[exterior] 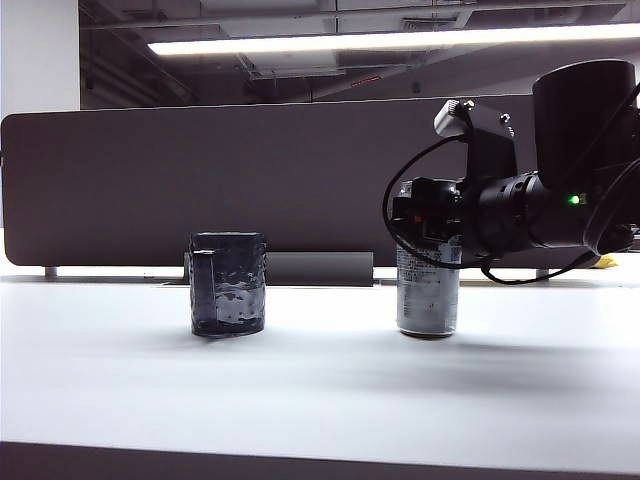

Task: Pick up the metal can, pour some water into the cup, then place the can back on the table.

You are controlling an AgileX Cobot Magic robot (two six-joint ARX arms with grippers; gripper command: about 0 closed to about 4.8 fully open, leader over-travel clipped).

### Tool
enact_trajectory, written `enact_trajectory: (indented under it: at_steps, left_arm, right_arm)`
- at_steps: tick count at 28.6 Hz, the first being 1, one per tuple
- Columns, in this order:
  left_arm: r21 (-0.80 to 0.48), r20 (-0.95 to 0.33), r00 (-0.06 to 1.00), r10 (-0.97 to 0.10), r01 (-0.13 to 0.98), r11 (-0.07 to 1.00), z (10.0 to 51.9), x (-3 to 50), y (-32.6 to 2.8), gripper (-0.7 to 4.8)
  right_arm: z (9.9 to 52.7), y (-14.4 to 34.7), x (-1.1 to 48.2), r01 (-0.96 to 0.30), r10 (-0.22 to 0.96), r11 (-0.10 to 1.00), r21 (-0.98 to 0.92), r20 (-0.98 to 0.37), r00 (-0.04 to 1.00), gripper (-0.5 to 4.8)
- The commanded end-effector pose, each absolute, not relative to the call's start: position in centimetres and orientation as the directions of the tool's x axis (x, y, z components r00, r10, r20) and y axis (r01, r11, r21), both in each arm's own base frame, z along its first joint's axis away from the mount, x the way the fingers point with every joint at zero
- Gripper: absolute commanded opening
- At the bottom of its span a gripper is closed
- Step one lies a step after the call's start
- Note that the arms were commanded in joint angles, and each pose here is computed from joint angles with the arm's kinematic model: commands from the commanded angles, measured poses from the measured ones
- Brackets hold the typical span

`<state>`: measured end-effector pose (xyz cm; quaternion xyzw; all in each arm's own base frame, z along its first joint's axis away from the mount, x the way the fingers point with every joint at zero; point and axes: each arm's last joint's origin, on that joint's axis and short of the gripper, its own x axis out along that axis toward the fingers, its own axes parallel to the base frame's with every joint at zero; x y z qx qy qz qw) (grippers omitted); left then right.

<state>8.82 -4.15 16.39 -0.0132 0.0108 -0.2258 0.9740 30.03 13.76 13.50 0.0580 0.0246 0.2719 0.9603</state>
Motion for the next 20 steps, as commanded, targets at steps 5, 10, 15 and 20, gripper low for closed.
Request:
enact_trajectory:
  at_steps: [5,10,15,20]
  left_arm:
    - [-0.026,-0.002,0.898,-0.44,0.44,0.898,16.5,8.8,-4.1,-0.05]
    - [-0.026,-0.002,0.898,-0.44,0.44,0.898,16.5,8.8,-4.1,-0.05]
    - [-0.026,-0.002,0.898,-0.44,0.439,0.898,16.5,8.8,-4.1,-0.05]
    - [-0.026,-0.002,0.914,-0.406,0.406,0.914,16.6,9.0,-3.7,-0.05]
  right_arm:
    - [13.2,13.8,30.0,-0.519,0.527,0.845,0.133,-0.04,0.849,3.12]
    - [13.3,13.8,30.0,-0.521,0.528,0.844,0.131,-0.022,0.849,4.47]
    - [14.1,13.8,30.0,-0.529,0.527,0.837,0.136,0.056,0.848,4.79]
    - [15.7,13.7,29.8,-0.543,0.523,0.823,0.165,0.149,0.839,4.79]
